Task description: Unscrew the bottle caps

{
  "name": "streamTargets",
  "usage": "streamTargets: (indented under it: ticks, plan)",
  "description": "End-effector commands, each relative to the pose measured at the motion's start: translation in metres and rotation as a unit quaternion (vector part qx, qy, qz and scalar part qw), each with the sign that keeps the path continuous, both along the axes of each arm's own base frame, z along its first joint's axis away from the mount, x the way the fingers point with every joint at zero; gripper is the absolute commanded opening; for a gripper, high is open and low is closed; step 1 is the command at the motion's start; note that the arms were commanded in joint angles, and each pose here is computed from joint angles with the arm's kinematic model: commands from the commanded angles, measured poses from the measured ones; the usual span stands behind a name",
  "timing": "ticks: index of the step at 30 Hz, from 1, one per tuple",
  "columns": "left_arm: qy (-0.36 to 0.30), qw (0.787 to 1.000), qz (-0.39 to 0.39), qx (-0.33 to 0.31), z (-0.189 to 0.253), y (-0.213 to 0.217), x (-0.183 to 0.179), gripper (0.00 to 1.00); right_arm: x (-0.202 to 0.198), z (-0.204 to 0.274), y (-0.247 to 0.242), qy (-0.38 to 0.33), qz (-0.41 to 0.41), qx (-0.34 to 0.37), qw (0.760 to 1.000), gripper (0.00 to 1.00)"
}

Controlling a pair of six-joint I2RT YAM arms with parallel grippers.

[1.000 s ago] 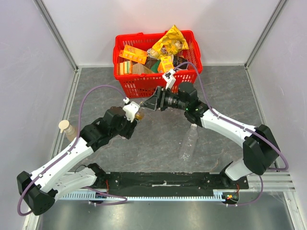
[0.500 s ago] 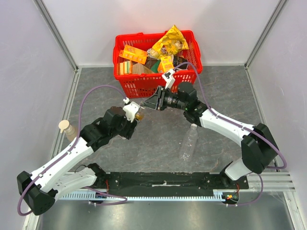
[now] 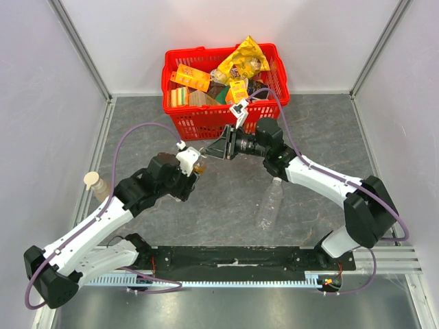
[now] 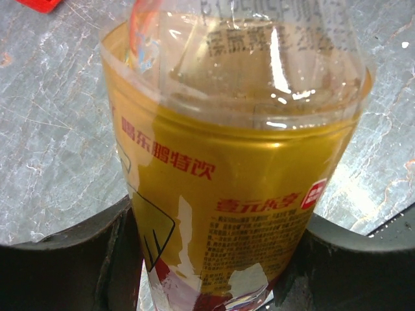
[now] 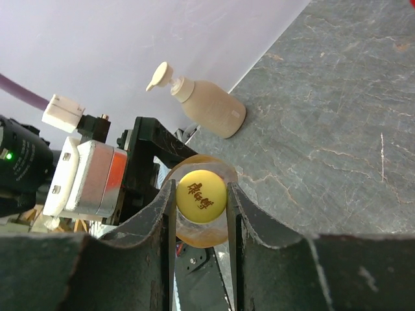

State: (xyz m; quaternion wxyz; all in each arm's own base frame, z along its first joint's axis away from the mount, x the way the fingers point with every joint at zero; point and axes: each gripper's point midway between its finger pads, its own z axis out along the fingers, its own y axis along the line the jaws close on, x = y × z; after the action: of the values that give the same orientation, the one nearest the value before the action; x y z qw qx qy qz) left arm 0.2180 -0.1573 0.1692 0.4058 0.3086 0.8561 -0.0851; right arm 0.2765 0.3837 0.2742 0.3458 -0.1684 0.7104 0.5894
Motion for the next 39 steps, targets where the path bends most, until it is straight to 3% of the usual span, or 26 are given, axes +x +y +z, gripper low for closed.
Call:
streamTargets:
  ticks: [1, 9, 18, 29, 37, 39]
  plan:
    - [-0.019, 0.997, -0.047, -0.059, 0.03, -0.023, -0.005, 0.49, -0.033, 0.028, 0.003, -0.072, 0.077, 0.039, 0.994, 0.0]
    - [-0.024, 0.988, -0.114, -0.099, 0.052, -0.035, -0.027, 0.49, -0.056, 0.038, -0.014, -0.149, 0.104, 0.027, 0.983, 0.0]
    - [-0.024, 0.954, -0.244, -0.174, 0.087, -0.058, -0.071, 0.47, -0.094, 0.052, -0.034, -0.236, 0.161, 0.038, 0.958, 0.0]
    - [0.03, 0.88, -0.408, -0.241, 0.118, -0.08, -0.132, 0.45, -0.155, 0.088, -0.063, -0.342, 0.231, 0.104, 0.905, 0.0]
    - [0.051, 0.812, -0.503, -0.293, 0.154, -0.087, -0.166, 0.44, -0.181, 0.101, -0.074, -0.375, 0.252, 0.12, 0.884, 0.0]
    - [0.055, 0.806, -0.509, -0.297, 0.157, -0.087, -0.168, 0.41, -0.185, 0.103, -0.077, -0.384, 0.251, 0.125, 0.88, 0.0]
